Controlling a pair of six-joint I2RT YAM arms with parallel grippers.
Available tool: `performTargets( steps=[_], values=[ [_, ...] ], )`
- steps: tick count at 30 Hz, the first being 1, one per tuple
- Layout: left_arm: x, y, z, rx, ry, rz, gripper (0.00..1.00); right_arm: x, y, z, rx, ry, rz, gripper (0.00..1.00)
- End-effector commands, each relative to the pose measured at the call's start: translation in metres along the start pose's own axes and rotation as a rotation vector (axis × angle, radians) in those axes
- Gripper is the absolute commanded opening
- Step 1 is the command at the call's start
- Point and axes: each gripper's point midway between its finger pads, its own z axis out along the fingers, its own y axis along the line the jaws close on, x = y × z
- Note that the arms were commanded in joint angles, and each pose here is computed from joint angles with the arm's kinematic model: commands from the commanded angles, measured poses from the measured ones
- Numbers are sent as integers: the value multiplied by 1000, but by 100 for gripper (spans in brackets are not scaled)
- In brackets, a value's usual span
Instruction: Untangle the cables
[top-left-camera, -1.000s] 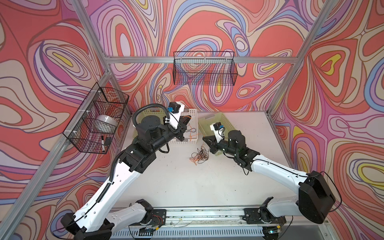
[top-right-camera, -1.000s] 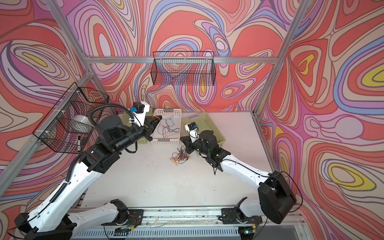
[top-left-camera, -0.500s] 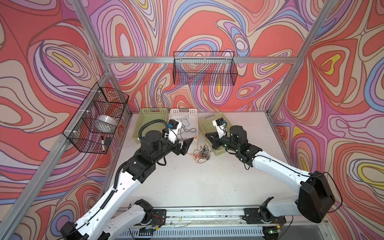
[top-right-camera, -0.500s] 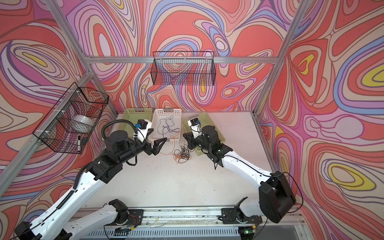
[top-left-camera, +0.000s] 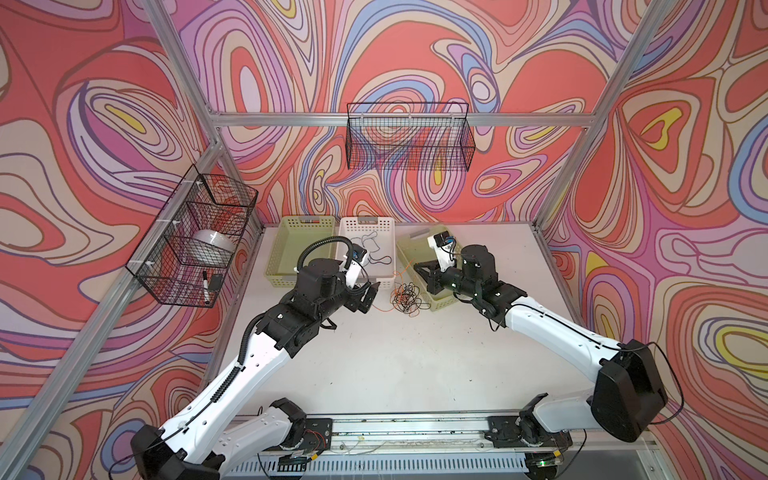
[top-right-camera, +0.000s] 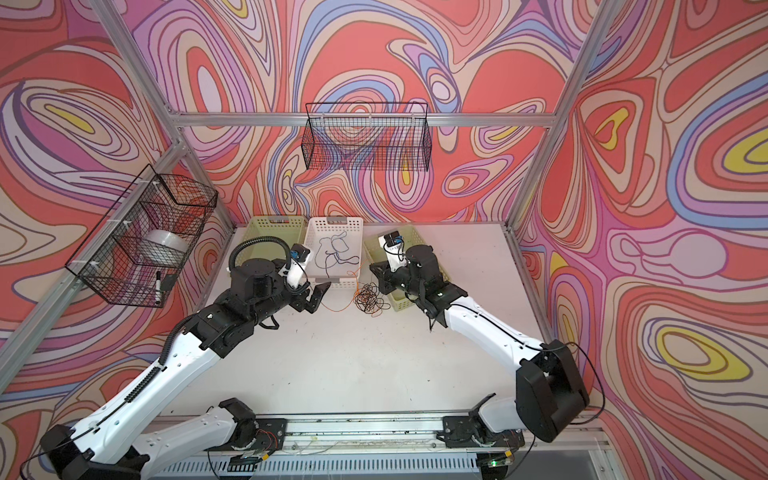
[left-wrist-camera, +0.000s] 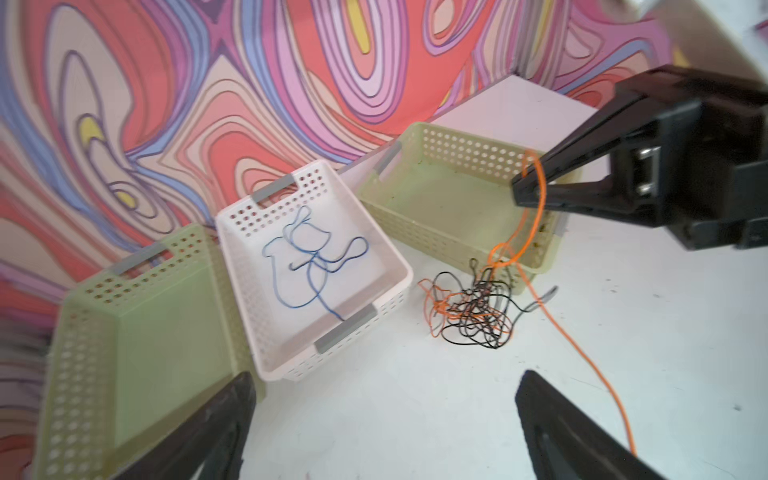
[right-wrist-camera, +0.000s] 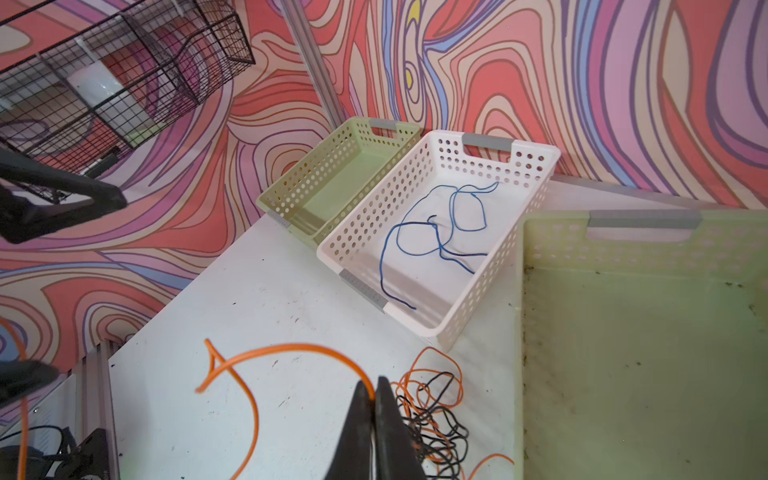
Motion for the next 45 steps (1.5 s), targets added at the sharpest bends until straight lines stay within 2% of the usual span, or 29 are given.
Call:
performTargets(
  steps=[1,5,12,14,18,23,27,34,38,41,45],
  values=[
    [2,25,-15,-142,-8,54,100,-4,-22,-3,54,-11,63,0],
    [8,17,-15,-93,10,80,100,-4,-24,-3,43,-8,54,0],
    [22,28,-5,-158,119,154,100,2,-27,-2,52,15,53,0],
    [18,19,-2,-109,97,149,98,1,-21,-3,22,9,43,0],
    [-2,-22,13,100,4,113,86,4,-10,-1,-50,27,30,0],
    [-25,-72,43,259,-69,157,87,5,5,-3,-133,28,9,0],
    [-38,-88,69,313,-82,126,84,6,14,-7,-180,31,-15,0],
    [-55,-83,97,253,-134,106,64,10,23,-12,-212,36,-45,0],
    [-49,-86,109,255,-102,132,49,9,28,-15,-227,26,-65,0],
    [-40,-89,116,266,-69,151,43,7,29,-17,-231,15,-75,0],
    [-38,-93,117,288,-43,159,22,8,28,-19,-226,7,-82,0]
  ],
)
